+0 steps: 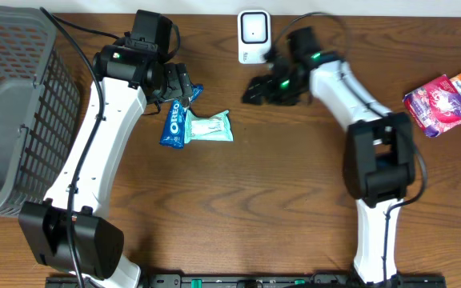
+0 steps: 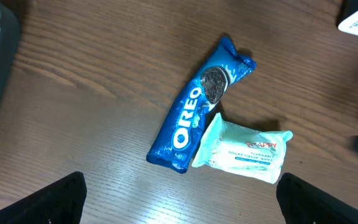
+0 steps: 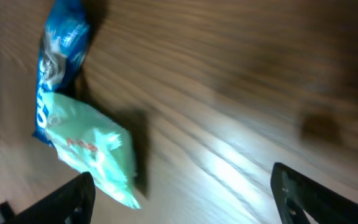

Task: Scan the item barcode
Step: 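Reach the right gripper left to the mint-green tissue packet and grasp it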

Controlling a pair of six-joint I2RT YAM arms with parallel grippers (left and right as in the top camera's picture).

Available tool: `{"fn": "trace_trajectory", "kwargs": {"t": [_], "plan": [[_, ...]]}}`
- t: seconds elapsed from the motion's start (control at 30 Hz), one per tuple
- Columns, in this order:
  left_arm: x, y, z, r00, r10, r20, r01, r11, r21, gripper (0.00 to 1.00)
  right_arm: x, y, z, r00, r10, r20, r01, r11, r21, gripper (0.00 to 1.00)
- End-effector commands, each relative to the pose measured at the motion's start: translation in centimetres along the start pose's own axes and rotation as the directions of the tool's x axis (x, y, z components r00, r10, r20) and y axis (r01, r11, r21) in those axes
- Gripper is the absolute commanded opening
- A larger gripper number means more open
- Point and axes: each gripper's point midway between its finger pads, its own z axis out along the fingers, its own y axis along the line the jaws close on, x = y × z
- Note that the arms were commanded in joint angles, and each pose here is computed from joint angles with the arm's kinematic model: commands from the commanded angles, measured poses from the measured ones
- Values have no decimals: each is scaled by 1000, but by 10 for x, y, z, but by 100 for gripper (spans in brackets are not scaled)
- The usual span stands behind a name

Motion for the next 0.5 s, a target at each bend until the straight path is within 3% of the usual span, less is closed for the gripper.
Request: {"fn": "trace_trajectory", "kwargs": {"t": [0.0,0.27,0.47], "plan": [[-1,2,1,1000,2,-1,-2,1000,-11,98,10,40,16,1000,-7,3,7,994,-108,86],[-1,2,1,1000,2,-1,-2,1000,-11,98,23,68,48,1000,1,9,0,992,-130,86],[-1,2,1,1000,2,-1,-2,1000,-11,98,38,69,59,1000,12,-23,-14,994,-106,75]]}}
